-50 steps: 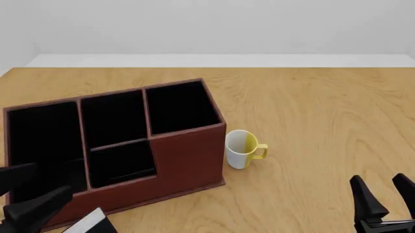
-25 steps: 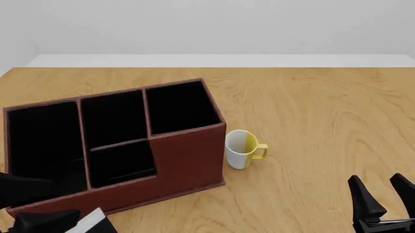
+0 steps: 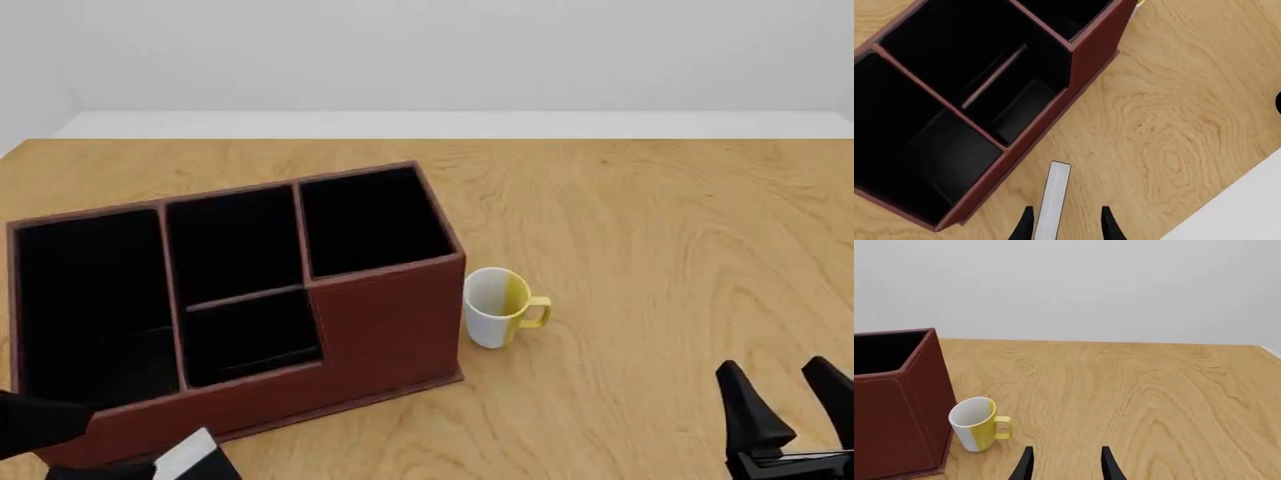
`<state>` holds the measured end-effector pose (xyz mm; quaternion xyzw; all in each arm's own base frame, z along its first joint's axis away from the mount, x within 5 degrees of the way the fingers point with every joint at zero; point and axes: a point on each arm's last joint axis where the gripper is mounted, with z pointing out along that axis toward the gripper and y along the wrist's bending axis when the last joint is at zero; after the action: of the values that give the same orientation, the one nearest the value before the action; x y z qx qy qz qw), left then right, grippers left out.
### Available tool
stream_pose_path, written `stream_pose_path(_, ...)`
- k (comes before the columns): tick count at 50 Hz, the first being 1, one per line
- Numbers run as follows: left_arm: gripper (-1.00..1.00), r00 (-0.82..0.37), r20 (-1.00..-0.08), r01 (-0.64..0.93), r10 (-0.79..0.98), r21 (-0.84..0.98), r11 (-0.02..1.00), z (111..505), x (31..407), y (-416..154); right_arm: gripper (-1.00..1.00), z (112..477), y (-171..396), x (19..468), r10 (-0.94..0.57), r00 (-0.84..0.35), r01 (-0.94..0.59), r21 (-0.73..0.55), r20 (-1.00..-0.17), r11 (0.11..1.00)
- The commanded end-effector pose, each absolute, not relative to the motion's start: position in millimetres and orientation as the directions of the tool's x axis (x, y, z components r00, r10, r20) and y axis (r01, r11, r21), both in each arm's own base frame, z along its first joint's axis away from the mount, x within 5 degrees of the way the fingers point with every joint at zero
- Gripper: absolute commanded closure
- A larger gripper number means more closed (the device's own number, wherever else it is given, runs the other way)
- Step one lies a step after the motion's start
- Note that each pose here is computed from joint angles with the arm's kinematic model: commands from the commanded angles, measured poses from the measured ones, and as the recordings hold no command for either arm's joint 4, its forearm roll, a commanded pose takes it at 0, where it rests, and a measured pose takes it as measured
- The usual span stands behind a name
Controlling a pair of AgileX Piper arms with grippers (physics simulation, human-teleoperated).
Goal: Pick up the book and place it in the front compartment of the caddy.
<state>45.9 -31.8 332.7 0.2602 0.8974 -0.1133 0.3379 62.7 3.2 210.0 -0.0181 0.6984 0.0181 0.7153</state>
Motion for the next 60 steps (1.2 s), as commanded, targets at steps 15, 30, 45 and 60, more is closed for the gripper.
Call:
stream_pose_path(15,-1.0,-0.697,-0.57,0.527,0.436,0.005,0.85,292,45,-27,-1.0,210,3,63,-0.007,0.021,-0.049,-0.008,-1.0,0.999)
stream_pose_path(30,-1.0,-0.696,-0.528,0.561,0.487,0.024,0.827,280,46,-29,-1.0,210,3,63,-0.002,0.025,-0.047,-0.003,-1.0,0.999)
stream_pose_path(45,-1.0,-0.711,-0.507,0.537,0.487,0.055,0.842,273,54,-28,-1.0,210,3,63,-0.001,0.026,-0.046,-0.002,-1.0,0.999)
stream_pose_path(60,-1.0,-0.712,-0.502,0.528,0.491,0.077,0.845,268,62,-28,-1.0,210,3,63,-0.002,0.026,-0.048,-0.003,-1.0,0.999)
